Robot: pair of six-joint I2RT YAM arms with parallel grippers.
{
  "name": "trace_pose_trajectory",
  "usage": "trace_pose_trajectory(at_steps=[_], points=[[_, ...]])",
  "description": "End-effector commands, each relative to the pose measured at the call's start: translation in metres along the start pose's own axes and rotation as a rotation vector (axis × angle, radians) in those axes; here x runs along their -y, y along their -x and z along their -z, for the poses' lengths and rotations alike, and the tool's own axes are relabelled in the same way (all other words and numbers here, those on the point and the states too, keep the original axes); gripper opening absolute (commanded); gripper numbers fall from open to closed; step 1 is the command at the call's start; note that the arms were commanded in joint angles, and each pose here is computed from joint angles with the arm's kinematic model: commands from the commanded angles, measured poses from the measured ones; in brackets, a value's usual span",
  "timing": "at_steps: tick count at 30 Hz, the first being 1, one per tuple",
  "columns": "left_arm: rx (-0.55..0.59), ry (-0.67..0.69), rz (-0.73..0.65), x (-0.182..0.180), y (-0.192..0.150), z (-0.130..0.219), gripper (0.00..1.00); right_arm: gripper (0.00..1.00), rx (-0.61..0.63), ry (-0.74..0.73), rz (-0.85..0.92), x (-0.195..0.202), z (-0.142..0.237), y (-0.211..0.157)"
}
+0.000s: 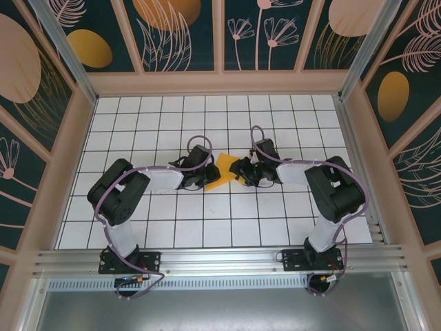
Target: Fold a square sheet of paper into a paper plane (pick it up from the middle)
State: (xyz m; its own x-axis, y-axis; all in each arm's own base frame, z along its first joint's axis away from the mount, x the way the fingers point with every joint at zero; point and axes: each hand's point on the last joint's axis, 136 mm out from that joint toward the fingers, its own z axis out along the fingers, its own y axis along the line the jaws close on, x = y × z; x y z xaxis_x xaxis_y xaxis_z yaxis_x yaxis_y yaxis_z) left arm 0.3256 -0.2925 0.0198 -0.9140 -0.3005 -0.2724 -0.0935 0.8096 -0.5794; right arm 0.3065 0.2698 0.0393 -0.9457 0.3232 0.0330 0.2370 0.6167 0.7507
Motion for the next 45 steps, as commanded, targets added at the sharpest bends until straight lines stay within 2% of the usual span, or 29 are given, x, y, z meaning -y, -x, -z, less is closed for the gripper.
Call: trace_pose_trajectory(at_steps=[1, 6, 9, 18, 28, 38, 45], points=[[-0.009, 0.020, 0.015, -0.010, -0.002, -0.004, 0.17, 0.45, -0.014, -0.013, -0.020, 0.006, -0.005, -0.003], [-0.011, 0.024, 0.015, -0.011, -0.003, -0.004, 0.17, 0.46, 0.025, -0.066, -0.037, 0.017, 0.000, 0.001], [-0.011, 0.023, 0.017, -0.011, -0.003, -0.004, 0.16, 0.46, 0.016, -0.037, -0.033, 0.013, -0.001, 0.000], [-0.016, 0.021, 0.016, -0.011, -0.004, -0.004, 0.16, 0.37, -0.019, 0.004, -0.020, 0.003, -0.006, -0.002], [-0.016, 0.022, 0.019, -0.012, -0.004, -0.004, 0.17, 0.37, -0.031, -0.001, -0.028, 0.004, -0.009, -0.003], [-0.008, 0.039, 0.027, -0.016, -0.004, -0.003, 0.16, 0.39, 0.020, -0.053, -0.043, 0.013, -0.002, 0.001], [-0.010, 0.028, 0.031, -0.014, -0.003, -0.003, 0.16, 0.37, -0.023, -0.001, -0.038, 0.003, -0.007, -0.003]])
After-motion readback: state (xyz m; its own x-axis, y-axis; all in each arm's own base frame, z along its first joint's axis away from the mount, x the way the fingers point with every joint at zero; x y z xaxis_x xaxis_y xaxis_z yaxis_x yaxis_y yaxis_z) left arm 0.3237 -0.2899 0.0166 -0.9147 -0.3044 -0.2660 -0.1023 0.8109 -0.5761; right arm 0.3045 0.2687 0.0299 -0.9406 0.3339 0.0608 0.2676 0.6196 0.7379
